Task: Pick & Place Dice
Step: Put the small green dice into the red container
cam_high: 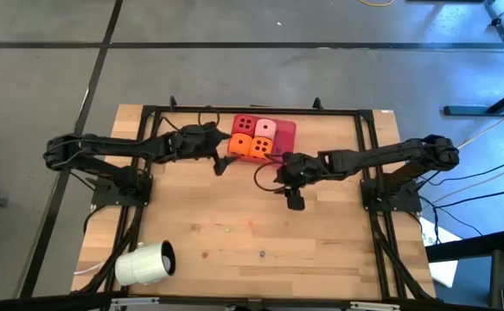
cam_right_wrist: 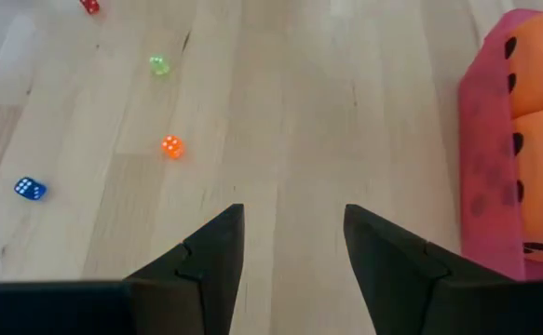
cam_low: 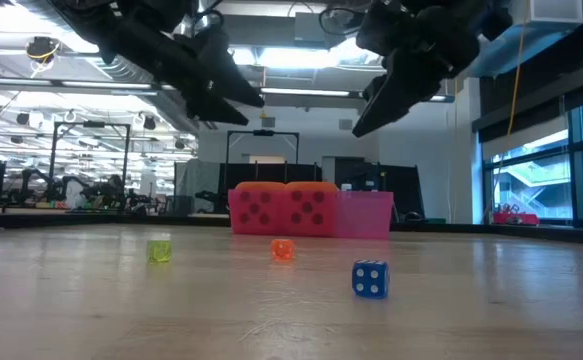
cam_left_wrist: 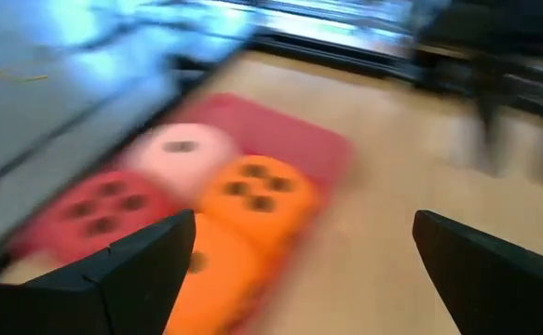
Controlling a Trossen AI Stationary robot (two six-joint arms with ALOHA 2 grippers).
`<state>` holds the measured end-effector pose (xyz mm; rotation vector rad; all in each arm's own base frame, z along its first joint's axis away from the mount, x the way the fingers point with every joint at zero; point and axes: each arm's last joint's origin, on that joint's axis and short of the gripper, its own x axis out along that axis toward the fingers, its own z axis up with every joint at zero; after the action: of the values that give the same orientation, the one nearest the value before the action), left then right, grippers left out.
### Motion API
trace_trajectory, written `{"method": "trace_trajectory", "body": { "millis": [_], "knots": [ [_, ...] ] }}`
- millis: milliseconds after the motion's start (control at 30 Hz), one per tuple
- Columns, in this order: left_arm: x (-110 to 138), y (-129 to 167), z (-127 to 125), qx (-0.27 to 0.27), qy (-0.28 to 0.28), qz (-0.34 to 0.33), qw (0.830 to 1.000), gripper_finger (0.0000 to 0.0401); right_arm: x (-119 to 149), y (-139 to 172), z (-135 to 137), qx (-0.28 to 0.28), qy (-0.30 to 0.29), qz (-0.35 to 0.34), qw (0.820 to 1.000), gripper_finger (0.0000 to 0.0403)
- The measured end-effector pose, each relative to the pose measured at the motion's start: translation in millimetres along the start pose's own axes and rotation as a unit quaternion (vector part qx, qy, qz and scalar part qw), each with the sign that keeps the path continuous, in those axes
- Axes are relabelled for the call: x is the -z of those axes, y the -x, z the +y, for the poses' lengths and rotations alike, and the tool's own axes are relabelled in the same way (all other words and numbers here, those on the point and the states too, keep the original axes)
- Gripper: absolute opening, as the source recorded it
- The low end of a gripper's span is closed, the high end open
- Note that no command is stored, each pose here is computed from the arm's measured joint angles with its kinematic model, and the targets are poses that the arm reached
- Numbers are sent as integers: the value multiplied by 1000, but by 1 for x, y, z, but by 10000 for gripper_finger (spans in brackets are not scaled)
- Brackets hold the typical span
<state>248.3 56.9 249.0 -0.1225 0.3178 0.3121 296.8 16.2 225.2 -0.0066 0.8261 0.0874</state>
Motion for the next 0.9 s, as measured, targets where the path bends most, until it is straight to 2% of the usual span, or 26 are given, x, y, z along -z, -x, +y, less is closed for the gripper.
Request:
{"method": "trace_trajectory", "body": {
  "millis": [67, 167, 200, 267, 400, 600, 733, 900],
  "knots": [
    [2, 0, -11, 92, -33, 12, 995, 394, 0, 0, 1, -2, 5, 1, 1000, 187],
    [10, 1, -38, 228, -63, 29, 971, 381, 0, 0, 2, -2, 22, 1, 1000, 187],
    [13, 0, -49, 259, -67, 35, 963, 375, 0, 0, 2, -3, 22, 2, 1000, 187],
    [22, -1, -70, 287, -58, 54, 955, 364, 0, 0, 2, -3, 22, 2, 1000, 187],
    [47, -3, -108, 259, -57, 97, 959, 345, 1, 0, 3, -4, 22, 6, 1000, 187],
    [89, 2, -154, 239, -127, 143, 952, 328, 4, -1, 3, -4, 22, 21, 1000, 187],
    [108, 5, -168, 229, -121, 172, 950, 326, 4, -1, 3, -4, 5, 22, 1000, 187],
    [125, 1, -172, 210, -95, 207, 951, 326, 4, -1, 3, -3, -20, 21, 1000, 187]
  ]
}}
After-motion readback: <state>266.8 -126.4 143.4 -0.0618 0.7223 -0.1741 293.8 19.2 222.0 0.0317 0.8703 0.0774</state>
